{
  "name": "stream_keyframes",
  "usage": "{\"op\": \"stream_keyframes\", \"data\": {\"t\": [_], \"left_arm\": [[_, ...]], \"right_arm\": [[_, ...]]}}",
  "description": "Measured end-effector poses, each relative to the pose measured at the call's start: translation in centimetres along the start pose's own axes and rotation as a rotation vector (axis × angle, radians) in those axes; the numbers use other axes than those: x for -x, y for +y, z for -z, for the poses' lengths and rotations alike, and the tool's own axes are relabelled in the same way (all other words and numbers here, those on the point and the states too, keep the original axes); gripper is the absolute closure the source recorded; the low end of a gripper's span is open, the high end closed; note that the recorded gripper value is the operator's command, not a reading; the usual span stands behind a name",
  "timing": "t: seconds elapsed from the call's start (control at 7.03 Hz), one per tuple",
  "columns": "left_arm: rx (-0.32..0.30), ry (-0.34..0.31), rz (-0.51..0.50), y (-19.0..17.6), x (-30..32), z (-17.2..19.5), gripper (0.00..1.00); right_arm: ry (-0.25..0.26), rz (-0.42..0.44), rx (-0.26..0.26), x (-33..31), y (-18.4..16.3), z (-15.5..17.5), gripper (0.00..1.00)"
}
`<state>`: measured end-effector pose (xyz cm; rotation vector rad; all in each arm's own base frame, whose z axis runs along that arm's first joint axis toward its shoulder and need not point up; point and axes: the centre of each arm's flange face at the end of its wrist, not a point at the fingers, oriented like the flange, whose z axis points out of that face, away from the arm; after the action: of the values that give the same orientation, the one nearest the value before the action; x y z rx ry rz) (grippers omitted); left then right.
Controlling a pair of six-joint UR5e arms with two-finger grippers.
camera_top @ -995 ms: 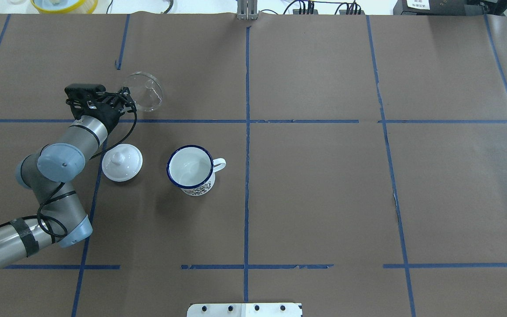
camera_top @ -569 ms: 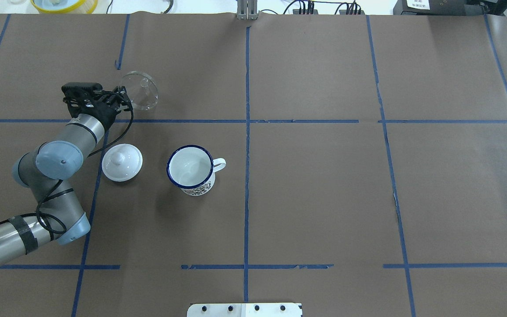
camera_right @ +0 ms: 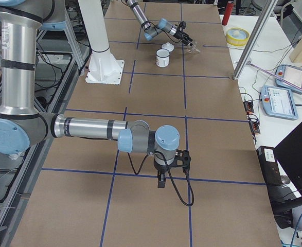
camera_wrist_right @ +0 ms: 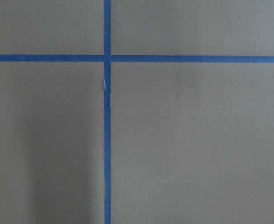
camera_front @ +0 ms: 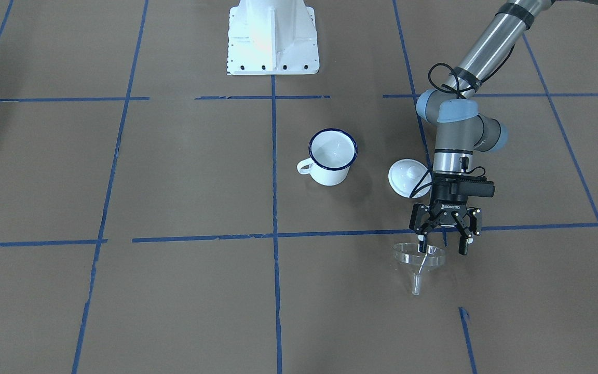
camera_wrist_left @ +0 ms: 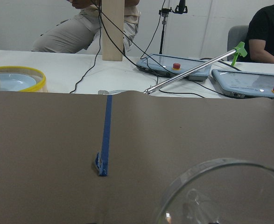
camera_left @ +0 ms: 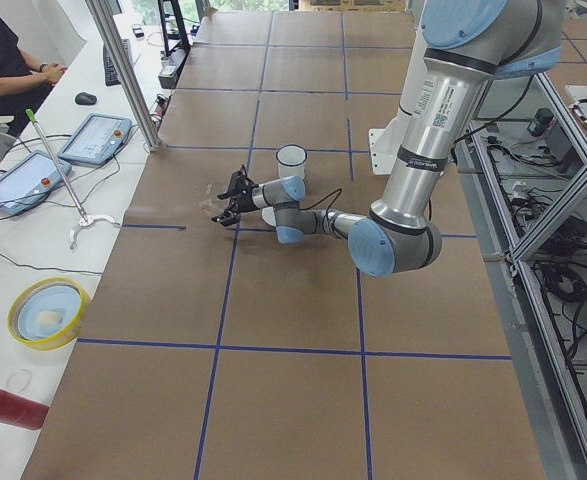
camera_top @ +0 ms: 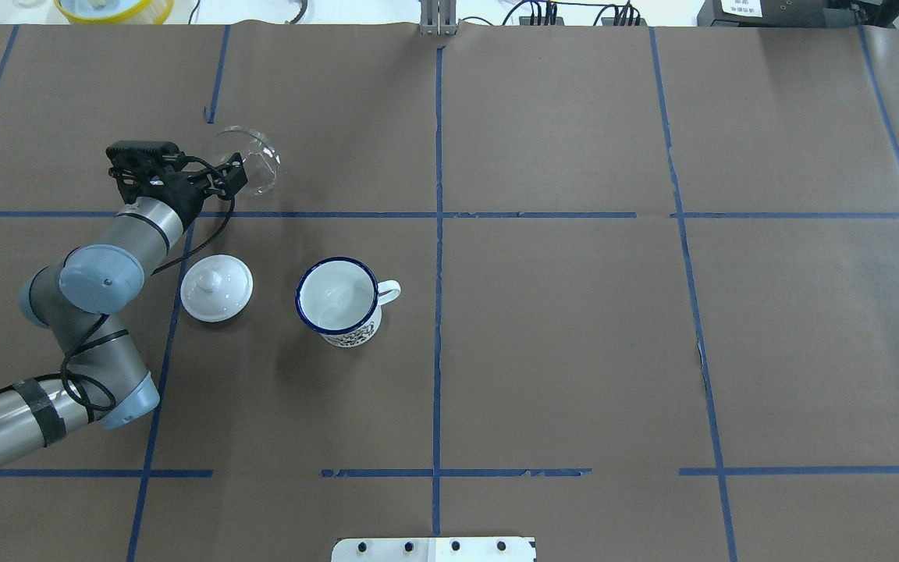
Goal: Remove funnel from cup
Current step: 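Lower the funnel onto the table farther from the robot than the lid, then open the left gripper and draw back from the funnel, then move the left gripper above the white round lid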
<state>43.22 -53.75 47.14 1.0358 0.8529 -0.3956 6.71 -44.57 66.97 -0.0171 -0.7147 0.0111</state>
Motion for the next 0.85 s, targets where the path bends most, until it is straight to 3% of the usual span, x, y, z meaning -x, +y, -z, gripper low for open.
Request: {"op": "stream_keyframes", "data": {"t": [0.28, 0.57, 0.85], "left_arm": [[0.052, 0.072, -0.015, -1.5, 0.9, 3.4, 0.0], [0.104, 0.078, -0.035, -2.2, 4.7, 9.2, 0.0], [0.249, 0.066, -0.055, -4.2, 3.1, 13.6, 0.0]], "right_arm": [[0.0, 0.0, 0.0, 0.0, 0.0, 0.0, 0.0], [0.0, 0.0, 0.0, 0.0, 0.0, 0.0, 0.0], [0.0, 0.0, 0.0, 0.0, 0.0, 0.0, 0.0]]}}
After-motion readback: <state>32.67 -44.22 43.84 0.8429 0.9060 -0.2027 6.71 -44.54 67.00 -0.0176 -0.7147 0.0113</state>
